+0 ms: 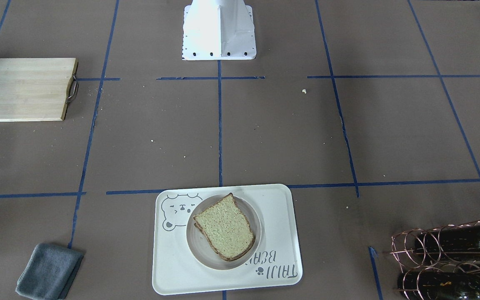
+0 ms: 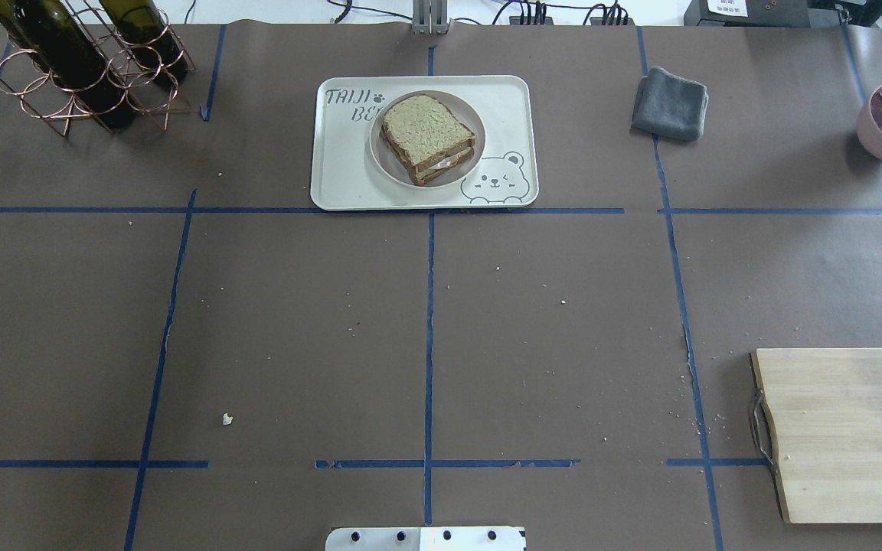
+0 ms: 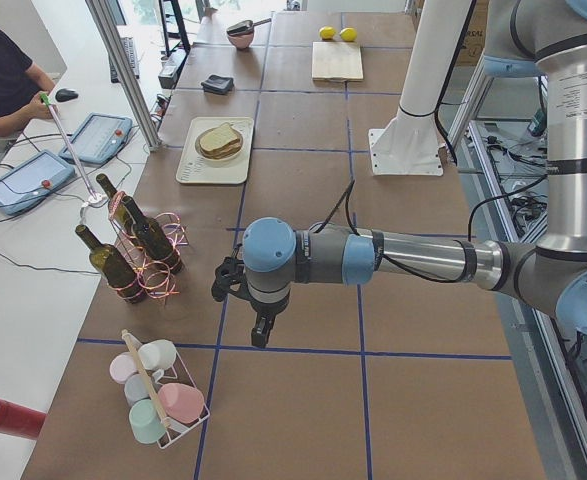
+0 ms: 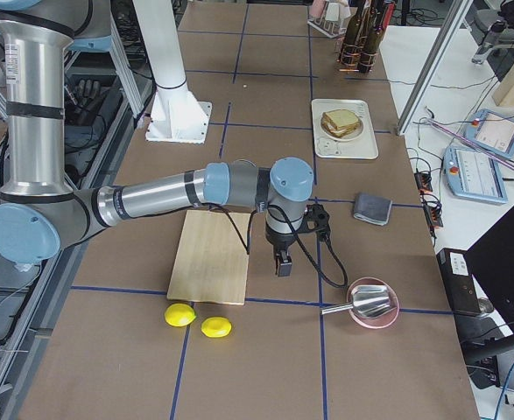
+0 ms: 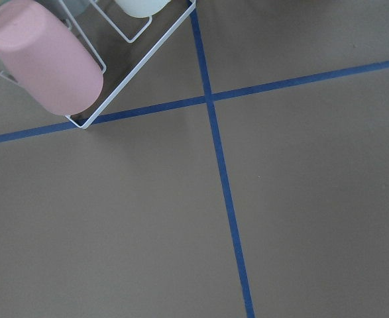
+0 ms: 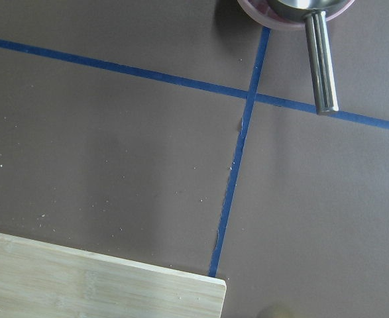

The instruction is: Make sandwich and place on tray

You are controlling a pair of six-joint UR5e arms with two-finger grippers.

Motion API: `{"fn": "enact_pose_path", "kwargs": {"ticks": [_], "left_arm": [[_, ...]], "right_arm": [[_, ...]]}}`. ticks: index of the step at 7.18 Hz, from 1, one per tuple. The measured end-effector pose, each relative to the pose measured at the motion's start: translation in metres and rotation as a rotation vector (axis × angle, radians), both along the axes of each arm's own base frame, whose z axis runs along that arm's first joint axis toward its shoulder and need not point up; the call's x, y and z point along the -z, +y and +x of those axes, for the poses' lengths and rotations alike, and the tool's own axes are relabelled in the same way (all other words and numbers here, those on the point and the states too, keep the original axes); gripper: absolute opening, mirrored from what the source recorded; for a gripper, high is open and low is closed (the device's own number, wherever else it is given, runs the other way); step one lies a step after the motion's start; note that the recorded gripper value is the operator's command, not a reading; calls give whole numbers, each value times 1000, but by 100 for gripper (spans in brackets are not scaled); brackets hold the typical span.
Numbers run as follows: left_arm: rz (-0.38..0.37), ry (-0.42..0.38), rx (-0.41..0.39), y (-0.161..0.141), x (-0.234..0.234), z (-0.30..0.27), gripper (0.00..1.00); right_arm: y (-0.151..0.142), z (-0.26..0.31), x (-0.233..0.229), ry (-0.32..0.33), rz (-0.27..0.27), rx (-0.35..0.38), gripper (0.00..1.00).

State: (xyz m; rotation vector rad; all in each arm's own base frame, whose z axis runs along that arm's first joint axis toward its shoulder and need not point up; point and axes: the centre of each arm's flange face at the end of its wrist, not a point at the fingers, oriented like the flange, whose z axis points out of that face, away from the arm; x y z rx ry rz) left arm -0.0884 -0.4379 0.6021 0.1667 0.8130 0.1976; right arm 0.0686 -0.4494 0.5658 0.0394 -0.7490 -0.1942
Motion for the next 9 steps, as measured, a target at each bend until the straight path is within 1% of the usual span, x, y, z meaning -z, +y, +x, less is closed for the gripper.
{"fn": "enact_pose_path", "kwargs": {"ticks": [3, 6, 7, 9], "left_arm": [[-18, 2, -11, -2, -5, 5, 100], [-33, -11, -12, -1, -14, 5, 100], [-35, -24, -11, -1, -16, 4, 100], [-40, -32, -12, 0, -20, 4, 100]], "right_arm": [[-4, -1, -7, -5, -15, 2, 100], [-3, -11, -26, -5, -51, 26, 100], [-4, -15, -33, -5, -51, 34, 100], [-7, -17, -39, -8, -25, 41, 100]]}}
